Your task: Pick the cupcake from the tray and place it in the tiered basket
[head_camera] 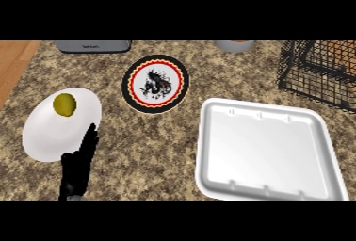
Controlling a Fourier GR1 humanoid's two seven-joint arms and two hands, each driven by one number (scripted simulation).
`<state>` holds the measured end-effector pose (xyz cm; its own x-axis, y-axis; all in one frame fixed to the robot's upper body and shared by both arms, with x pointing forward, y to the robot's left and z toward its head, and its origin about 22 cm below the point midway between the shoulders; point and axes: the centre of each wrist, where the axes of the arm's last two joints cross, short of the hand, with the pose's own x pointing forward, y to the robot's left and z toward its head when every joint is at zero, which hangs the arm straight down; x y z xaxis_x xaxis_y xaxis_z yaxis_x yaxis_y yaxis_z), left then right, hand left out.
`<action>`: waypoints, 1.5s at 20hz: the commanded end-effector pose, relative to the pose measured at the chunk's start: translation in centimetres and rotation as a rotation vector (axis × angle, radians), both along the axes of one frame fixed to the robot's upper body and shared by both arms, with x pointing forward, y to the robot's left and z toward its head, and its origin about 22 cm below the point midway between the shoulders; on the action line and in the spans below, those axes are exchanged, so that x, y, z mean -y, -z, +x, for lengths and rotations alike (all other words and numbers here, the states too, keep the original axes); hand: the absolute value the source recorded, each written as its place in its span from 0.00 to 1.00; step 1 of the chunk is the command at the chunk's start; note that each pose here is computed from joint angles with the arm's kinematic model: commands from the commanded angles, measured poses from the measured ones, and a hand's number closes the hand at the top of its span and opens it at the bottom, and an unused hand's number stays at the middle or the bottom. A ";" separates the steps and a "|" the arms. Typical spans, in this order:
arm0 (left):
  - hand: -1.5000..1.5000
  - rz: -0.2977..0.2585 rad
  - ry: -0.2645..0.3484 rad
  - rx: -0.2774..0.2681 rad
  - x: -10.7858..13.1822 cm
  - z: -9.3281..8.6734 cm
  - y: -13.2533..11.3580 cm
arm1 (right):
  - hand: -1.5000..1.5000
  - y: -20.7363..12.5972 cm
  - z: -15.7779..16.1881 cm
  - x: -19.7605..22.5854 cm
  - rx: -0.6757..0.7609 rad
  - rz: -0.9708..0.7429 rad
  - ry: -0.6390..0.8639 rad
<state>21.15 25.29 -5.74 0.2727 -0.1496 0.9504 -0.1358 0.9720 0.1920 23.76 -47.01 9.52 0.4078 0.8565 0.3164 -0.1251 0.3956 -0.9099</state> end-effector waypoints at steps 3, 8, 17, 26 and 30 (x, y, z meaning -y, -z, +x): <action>0.50 -0.006 -0.023 0.004 0.2 -0.5 0.1 | 1.00 -7.6 -2.8 7.9 0.333 0.205 -0.014; 0.50 0.006 0.016 0.003 1.7 -1.1 -0.1 | 1.00 -14.1 -4.2 10.7 0.524 0.131 -0.034; 0.50 -0.001 0.016 0.010 2.0 1.2 0.4 | 1.00 -20.0 -1.7 9.5 0.558 0.073 -0.048; 0.50 -0.005 0.022 0.000 0.8 1.0 0.1 | 1.00 -22.0 2.8 8.6 0.542 0.098 0.024; 0.50 -0.001 0.043 0.021 1.6 0.6 -0.6 | 1.00 -22.2 6.2 6.8 0.538 0.091 0.026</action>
<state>22.03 23.92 -5.40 0.2514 -0.1604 0.9545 -0.1000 0.9766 0.1905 27.91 -54.84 30.80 0.1807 0.8093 0.5589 0.3618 0.4737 -0.8029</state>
